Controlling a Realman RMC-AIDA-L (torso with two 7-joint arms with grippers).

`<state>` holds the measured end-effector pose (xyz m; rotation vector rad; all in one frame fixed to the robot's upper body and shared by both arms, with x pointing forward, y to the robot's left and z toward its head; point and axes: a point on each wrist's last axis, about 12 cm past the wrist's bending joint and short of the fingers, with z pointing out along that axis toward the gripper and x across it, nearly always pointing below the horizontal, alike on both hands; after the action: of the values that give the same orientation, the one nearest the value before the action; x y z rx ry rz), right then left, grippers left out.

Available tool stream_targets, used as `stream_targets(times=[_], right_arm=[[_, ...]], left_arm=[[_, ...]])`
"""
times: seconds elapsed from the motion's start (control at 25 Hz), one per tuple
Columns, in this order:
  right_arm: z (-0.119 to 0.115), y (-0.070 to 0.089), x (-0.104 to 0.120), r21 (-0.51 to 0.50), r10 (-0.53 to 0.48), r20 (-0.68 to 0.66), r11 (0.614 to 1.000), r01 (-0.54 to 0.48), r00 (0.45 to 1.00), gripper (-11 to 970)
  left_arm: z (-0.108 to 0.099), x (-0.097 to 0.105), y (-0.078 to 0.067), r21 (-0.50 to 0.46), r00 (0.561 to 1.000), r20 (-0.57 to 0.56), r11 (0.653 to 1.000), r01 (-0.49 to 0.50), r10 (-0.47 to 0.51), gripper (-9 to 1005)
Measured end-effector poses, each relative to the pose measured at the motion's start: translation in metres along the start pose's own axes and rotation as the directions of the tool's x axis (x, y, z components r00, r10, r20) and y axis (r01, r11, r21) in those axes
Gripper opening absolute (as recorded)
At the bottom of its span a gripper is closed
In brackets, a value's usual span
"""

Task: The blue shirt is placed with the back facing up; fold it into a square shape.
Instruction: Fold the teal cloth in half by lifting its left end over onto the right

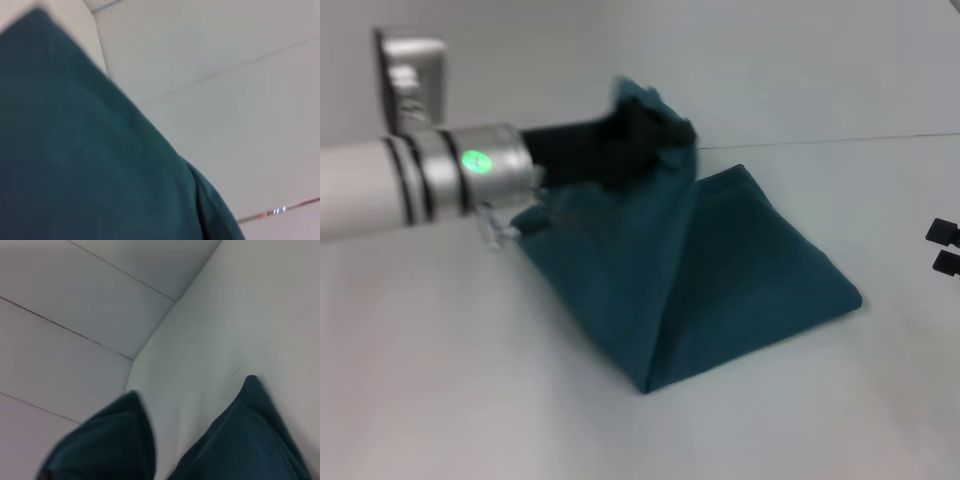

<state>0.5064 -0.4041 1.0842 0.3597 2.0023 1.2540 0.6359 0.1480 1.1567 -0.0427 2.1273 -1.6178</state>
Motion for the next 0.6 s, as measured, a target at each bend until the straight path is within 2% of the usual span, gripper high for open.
stream_targets(times=[0.08,0.24,0.6], right_arm=[[0.000,0.000,0.001,0.000,0.003,-0.001,1.000,-0.003,1.000,806],[0.001,0.000,0.001,0.001,0.002,-0.004,1.000,-0.002,1.000,806],[0.003,-0.001,0.001,0.013,-0.004,-0.020,1.000,0.004,1.000,806]], left_arm=[[0.021,0.012,0.005,-0.031,0.999,-0.035,1.000,-0.003,0.002,38],[0.044,0.026,0.014,-0.096,0.998,-0.062,0.995,-0.023,0.017,39],[0.056,0.034,0.013,-0.082,0.997,-0.071,0.996,-0.020,0.014,39]])
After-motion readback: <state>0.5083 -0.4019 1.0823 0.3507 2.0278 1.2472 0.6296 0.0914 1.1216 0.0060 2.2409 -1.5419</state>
